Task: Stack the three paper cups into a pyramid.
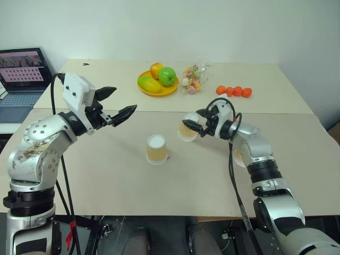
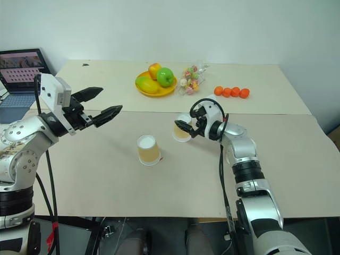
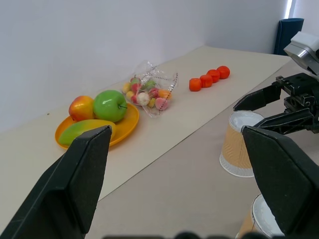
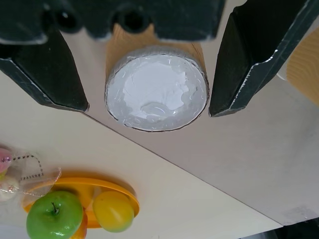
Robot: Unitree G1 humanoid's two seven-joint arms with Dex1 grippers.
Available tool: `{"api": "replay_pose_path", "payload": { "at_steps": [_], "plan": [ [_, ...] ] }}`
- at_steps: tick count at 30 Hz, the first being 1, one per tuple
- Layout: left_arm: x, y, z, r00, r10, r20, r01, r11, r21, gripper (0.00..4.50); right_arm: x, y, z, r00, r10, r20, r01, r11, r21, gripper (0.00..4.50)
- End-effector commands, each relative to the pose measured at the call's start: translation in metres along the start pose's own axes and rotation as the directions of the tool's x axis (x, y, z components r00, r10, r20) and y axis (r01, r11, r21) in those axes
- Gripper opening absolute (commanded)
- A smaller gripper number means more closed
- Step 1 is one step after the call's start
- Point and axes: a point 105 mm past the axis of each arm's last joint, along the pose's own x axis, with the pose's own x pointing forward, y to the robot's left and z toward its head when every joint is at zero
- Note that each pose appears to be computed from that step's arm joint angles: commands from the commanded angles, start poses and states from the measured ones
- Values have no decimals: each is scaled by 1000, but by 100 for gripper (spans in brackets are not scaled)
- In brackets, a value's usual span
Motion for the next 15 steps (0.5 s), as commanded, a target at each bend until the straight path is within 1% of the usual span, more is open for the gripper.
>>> {"api": "replay_pose_path", "payload": {
  "at_steps": [1,10,11,12,13,14,15],
  "plan": [
    [1,1,14,999,-1,35,0,999,46,443,0,-2,12,999,-2,47,4,1000,-26,450],
    [2,0,13,999,-5,34,3,999,46,443,2,2,11,999,11,48,-10,1000,-17,450],
    [2,-1,13,999,-6,35,4,999,45,450,2,2,11,999,10,48,-9,1000,-16,398],
    [2,-1,13,999,-6,35,4,999,45,450,2,2,11,999,9,48,-8,1000,-16,383],
    [3,-1,13,999,-6,35,5,999,45,450,2,2,11,999,9,48,-8,1000,-16,342],
    [3,-1,13,999,-8,35,6,999,44,450,2,2,11,999,9,49,-8,1000,-15,319],
    [3,-1,13,999,-10,35,8,999,43,450,2,2,11,999,10,46,-10,1000,-19,287]
  ]
}}
